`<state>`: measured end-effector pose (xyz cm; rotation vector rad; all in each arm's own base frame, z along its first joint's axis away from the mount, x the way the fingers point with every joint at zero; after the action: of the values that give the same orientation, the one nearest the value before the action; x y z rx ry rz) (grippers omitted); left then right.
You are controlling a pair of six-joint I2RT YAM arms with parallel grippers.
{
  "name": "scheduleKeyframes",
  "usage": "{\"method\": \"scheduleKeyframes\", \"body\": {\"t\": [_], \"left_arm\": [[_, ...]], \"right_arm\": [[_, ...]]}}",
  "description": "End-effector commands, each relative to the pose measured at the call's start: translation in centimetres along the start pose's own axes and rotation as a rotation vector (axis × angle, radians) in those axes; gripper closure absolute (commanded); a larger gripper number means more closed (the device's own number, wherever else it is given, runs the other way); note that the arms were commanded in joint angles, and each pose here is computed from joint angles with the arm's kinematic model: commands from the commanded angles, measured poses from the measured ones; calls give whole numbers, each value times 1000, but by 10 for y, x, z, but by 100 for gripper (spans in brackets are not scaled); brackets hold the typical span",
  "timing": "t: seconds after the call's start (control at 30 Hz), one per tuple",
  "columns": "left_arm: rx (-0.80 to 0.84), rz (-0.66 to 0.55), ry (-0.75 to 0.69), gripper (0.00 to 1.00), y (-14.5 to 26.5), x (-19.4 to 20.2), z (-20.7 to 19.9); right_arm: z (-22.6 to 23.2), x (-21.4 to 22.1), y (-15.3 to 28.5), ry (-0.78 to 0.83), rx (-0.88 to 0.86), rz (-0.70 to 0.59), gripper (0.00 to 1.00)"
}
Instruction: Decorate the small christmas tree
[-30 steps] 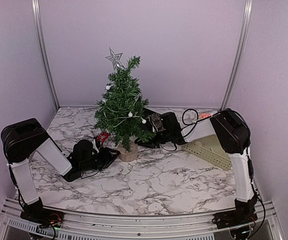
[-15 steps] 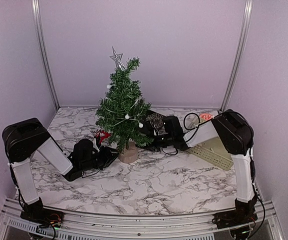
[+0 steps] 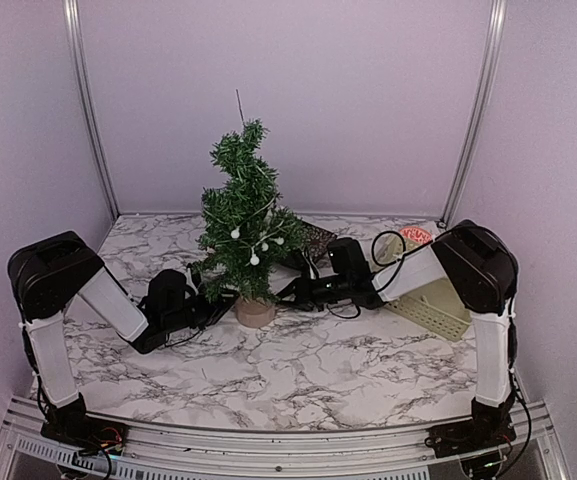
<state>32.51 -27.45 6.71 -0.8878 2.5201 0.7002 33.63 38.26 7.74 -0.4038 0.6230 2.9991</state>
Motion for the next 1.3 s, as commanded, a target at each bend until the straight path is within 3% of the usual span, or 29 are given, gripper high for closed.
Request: {"method": "scheduleKeyframes", "body": {"t": [0.0, 0.23, 0.43, 0.87, 1.1, 1.27], "left_arm": [[47, 40, -38, 72, -11, 1, -9], [48, 40, -49, 72, -15, -5, -8], [16, 4, -41, 66, -7, -15, -3], [-140, -80, -15, 52, 41, -27, 24], [-245, -88, -39, 49, 78, -26, 37], [-301, -87, -128, 47, 94, -35, 30]], "right_arm": [[10, 26, -10, -12, 0, 67, 91], [15, 28, -8, 1, 0, 67, 90], [21, 25, 4, 37, 47, 53, 89], [25, 9, 79, 63, 180, -75, 84], [64, -21, 153, 149, 229, -170, 81], [40, -58, 236, 142, 371, -267, 76]]}}
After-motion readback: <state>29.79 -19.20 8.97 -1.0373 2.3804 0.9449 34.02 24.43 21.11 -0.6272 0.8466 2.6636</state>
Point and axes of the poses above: each gripper's point midway between its finger pads, its own y axis back along the fingers, its own z axis along the line the jaws close on, x = y × z, the point moved 3 cm from there along y, back along the fingers, and after that the axes turned 10 degrees about -y, right-handed, at the moved point
